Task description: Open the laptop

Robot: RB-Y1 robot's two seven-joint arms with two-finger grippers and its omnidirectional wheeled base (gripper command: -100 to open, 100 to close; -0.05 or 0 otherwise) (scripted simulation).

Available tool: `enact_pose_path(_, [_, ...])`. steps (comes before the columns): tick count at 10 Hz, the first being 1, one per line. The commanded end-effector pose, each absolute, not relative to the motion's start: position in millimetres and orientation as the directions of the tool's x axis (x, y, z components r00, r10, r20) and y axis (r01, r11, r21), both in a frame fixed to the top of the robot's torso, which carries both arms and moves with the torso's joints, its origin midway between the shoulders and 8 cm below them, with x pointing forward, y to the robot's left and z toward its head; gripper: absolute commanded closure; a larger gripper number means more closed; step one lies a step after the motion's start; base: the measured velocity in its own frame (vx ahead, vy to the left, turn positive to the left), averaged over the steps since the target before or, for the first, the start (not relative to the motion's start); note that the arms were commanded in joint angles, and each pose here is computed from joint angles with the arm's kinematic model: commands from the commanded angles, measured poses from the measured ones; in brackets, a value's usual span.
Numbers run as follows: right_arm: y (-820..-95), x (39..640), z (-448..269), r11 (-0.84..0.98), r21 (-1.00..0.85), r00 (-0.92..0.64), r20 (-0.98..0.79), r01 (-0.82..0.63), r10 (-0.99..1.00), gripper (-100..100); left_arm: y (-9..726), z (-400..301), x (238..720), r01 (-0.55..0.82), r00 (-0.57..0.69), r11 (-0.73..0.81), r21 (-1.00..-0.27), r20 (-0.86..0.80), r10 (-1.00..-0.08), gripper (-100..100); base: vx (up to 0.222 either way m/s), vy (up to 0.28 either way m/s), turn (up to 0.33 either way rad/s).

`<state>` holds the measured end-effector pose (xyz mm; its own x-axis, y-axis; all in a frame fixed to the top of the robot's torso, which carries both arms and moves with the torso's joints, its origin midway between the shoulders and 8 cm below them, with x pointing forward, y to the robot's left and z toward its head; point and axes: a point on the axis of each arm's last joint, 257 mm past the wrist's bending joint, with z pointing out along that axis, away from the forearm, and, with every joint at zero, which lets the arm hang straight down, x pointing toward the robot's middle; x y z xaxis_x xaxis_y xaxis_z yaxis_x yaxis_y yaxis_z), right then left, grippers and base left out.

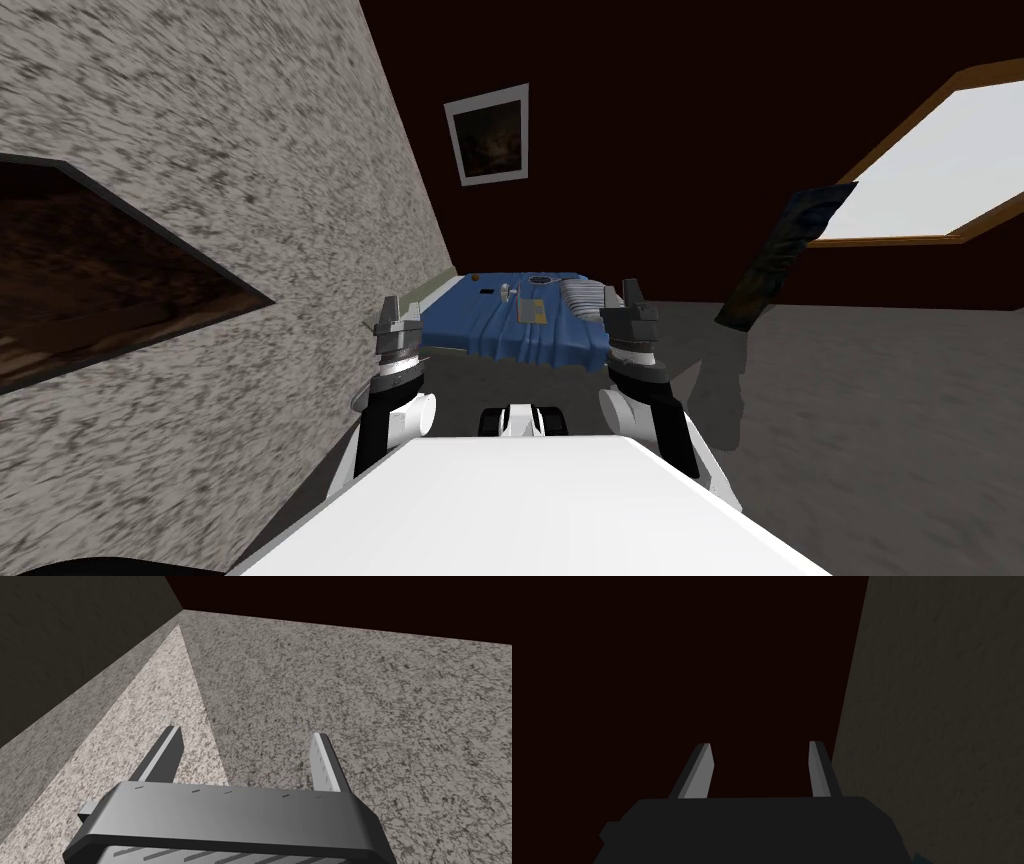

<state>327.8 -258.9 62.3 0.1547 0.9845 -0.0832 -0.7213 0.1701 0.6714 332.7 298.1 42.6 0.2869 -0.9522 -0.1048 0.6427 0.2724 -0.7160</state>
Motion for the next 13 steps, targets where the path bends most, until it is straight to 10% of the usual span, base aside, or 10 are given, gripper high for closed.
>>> enact_pose_path(1, [-253.4, 337.5, 50.9, 0.21, 0.692, 0.15, -0.146, -0.691, 0.978, -100, 298.1, 42.6, 332.7, 0.643, 0.287, 0.272, -0.716, -0.105, -0.952, 0, 0.01, 0.018, 0.093])
enact_pose_path(13, [-260.4, 411.3, -68.0, 0.574, 0.741, 0.167, -0.553, -0.348, 0.816, -100, 298.2, 42.3, 332.8, 0.642, 0.287, 0.272, -0.717, -0.105, -0.952, 0, 0.018, 0.04, 0.116])
